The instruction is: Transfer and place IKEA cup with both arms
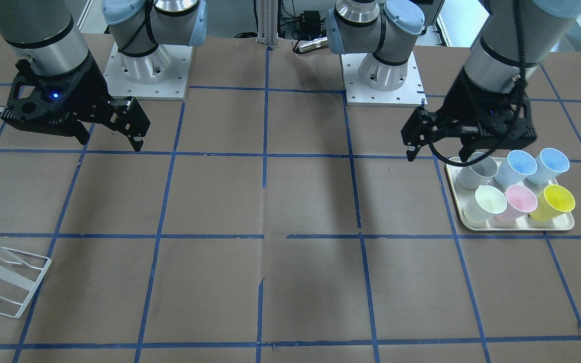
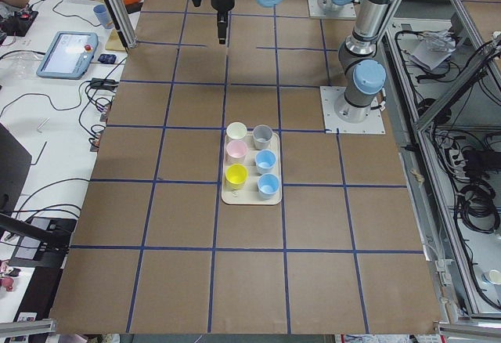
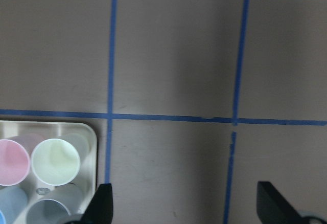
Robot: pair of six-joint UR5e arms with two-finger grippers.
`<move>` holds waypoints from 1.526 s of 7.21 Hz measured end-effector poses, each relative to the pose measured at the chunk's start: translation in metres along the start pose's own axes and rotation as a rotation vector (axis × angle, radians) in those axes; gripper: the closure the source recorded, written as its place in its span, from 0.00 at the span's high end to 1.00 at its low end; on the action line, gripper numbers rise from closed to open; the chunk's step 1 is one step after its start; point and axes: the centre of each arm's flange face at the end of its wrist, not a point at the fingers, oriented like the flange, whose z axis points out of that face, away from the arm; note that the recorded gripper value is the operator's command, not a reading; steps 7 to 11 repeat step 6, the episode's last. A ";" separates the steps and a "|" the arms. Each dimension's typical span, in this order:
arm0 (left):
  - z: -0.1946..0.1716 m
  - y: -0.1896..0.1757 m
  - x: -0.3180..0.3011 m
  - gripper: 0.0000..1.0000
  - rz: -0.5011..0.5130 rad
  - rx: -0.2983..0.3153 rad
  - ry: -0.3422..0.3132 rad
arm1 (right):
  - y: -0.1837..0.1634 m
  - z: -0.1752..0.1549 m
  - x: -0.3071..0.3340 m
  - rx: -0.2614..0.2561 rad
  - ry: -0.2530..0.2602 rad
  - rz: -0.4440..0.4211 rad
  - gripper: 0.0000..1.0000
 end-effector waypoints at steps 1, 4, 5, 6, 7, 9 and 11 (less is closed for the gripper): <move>-0.003 0.009 0.017 1.00 0.021 0.002 -0.001 | 0.000 0.000 0.000 -0.001 0.000 -0.003 1.00; -0.023 0.026 0.022 1.00 0.010 -0.018 -0.014 | 0.000 0.000 0.000 -0.002 -0.006 -0.006 1.00; -0.027 0.028 0.018 1.00 0.004 -0.037 -0.027 | 0.000 0.000 0.000 -0.002 -0.008 -0.007 1.00; -0.030 0.029 0.017 1.00 0.000 -0.048 -0.029 | 0.000 0.001 0.000 -0.003 -0.010 -0.007 1.00; -0.030 0.029 0.017 1.00 0.000 -0.048 -0.029 | 0.000 0.001 0.000 -0.003 -0.010 -0.007 1.00; -0.030 0.029 0.017 1.00 0.000 -0.048 -0.029 | 0.000 0.001 0.000 -0.003 -0.010 -0.007 1.00; -0.030 0.029 0.017 1.00 0.000 -0.048 -0.029 | 0.000 0.001 0.000 -0.003 -0.010 -0.007 1.00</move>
